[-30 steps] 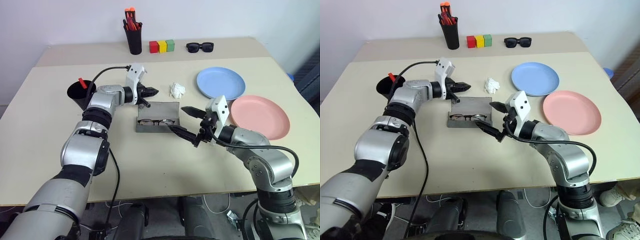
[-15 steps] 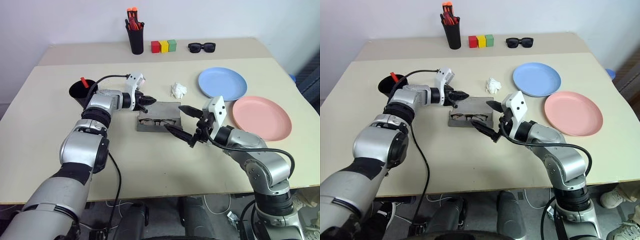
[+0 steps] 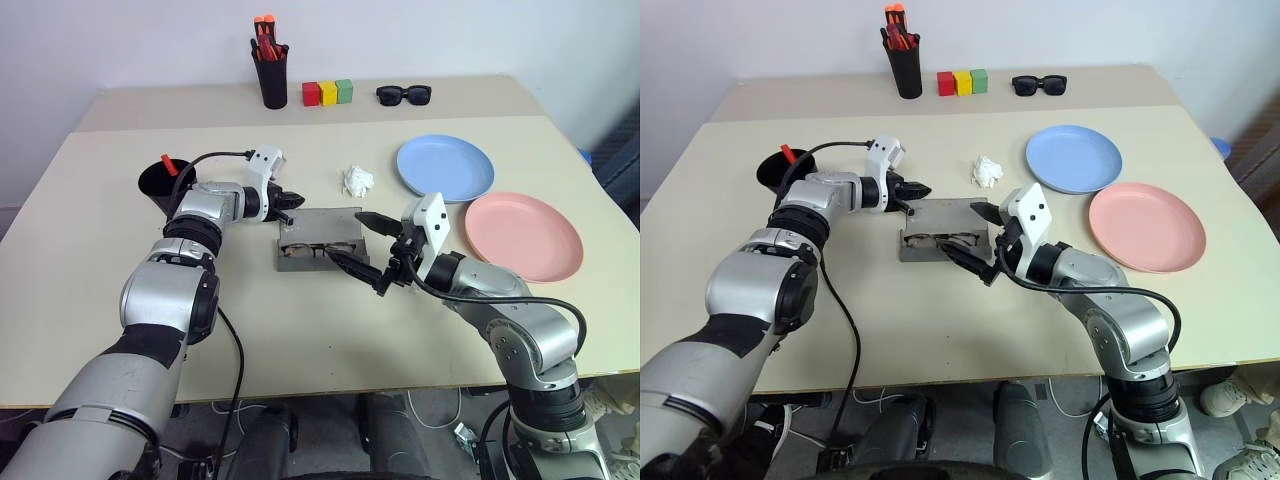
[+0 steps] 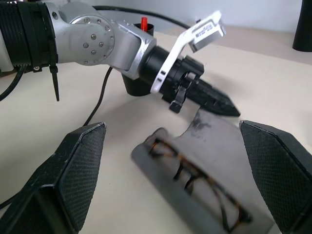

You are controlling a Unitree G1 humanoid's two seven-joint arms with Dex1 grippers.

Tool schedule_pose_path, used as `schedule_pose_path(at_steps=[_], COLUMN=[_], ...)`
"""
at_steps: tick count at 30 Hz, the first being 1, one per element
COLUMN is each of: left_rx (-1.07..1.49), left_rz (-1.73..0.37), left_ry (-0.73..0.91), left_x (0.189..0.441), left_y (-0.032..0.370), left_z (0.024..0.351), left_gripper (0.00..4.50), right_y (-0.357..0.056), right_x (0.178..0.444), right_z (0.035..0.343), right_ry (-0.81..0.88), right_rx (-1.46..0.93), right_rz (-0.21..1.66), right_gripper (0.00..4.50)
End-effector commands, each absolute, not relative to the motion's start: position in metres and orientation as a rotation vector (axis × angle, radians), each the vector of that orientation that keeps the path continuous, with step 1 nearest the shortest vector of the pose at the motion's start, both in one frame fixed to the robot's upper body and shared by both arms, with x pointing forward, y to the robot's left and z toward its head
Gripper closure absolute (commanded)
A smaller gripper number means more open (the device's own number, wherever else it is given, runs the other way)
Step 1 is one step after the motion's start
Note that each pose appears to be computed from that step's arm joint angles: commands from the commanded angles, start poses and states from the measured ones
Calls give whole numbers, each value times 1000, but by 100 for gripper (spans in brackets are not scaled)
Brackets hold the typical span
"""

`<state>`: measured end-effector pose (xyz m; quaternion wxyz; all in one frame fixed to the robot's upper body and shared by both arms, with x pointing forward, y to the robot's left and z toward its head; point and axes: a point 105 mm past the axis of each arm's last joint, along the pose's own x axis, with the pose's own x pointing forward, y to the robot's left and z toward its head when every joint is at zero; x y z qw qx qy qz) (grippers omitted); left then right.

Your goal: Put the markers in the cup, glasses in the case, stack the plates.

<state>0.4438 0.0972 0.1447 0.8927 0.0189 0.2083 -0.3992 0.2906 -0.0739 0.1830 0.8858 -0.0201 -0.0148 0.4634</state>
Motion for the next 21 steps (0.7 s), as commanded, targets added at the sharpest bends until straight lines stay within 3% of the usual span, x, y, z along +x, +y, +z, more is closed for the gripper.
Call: schedule_pose_path(at_steps=[1,8,21], left_rx=[17,-97,-20], left_rz=[-867,-985,-1211], left_ry=[403,462,657], left_x=[443,430,385], left_y=[93,91,93], left_z=[158,168,140], left_gripper=[447,447,447], right_y=[-71,-71,-75], right_x=[287,290,298], right_z=[196,194,198], right_ry=[-93,-88,-98], right_rx=[-68,-79,-106], right_rz=[977,974,954], right_gripper=[0,0,0])
